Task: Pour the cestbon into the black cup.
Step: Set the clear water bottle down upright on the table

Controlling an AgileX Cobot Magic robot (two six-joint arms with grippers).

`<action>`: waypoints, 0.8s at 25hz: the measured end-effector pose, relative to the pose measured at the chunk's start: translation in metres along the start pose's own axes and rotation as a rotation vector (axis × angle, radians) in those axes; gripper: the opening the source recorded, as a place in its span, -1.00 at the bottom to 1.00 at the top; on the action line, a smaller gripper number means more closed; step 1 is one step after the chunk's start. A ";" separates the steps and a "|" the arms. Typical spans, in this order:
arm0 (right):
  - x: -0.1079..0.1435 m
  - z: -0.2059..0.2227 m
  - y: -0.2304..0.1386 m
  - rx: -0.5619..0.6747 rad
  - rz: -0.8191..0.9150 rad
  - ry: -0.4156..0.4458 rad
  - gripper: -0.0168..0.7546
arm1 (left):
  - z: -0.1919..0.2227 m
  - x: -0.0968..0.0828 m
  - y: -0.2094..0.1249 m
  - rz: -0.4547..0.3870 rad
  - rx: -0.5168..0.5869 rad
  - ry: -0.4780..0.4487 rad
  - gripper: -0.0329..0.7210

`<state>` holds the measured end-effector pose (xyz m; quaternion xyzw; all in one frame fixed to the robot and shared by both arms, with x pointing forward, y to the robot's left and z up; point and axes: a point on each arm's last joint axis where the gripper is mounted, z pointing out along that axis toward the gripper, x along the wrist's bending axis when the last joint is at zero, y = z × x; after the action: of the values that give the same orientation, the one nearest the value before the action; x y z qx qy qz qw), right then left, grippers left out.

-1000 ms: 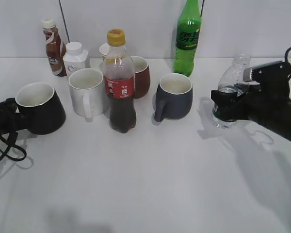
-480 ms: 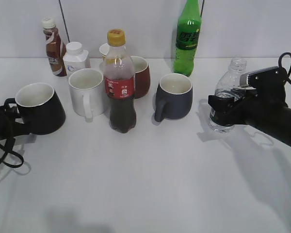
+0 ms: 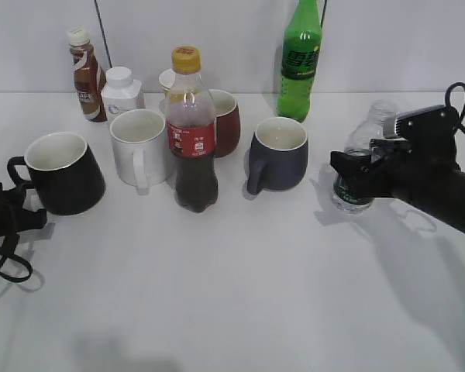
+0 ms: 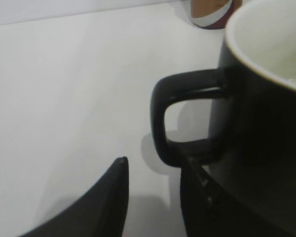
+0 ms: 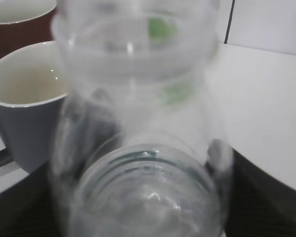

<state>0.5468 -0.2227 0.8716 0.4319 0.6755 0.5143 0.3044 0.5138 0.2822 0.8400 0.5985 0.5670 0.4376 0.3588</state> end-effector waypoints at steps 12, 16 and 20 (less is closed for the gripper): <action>0.001 -0.006 0.027 -0.117 -0.022 0.001 0.61 | -0.018 0.006 0.017 -0.019 -0.042 0.021 -0.14; 0.002 -0.022 0.066 -0.192 -0.059 -0.023 0.61 | -0.038 0.011 0.044 -0.039 -0.130 0.020 -0.09; 0.005 -0.049 0.108 -0.231 -0.092 -0.061 0.61 | -0.062 0.014 0.066 -0.070 -0.113 -0.006 -0.08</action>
<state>0.5318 -0.2292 0.9891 0.3782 0.6213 0.5607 0.3958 0.4794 0.2857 0.9247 0.5584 0.5611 0.4542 0.4088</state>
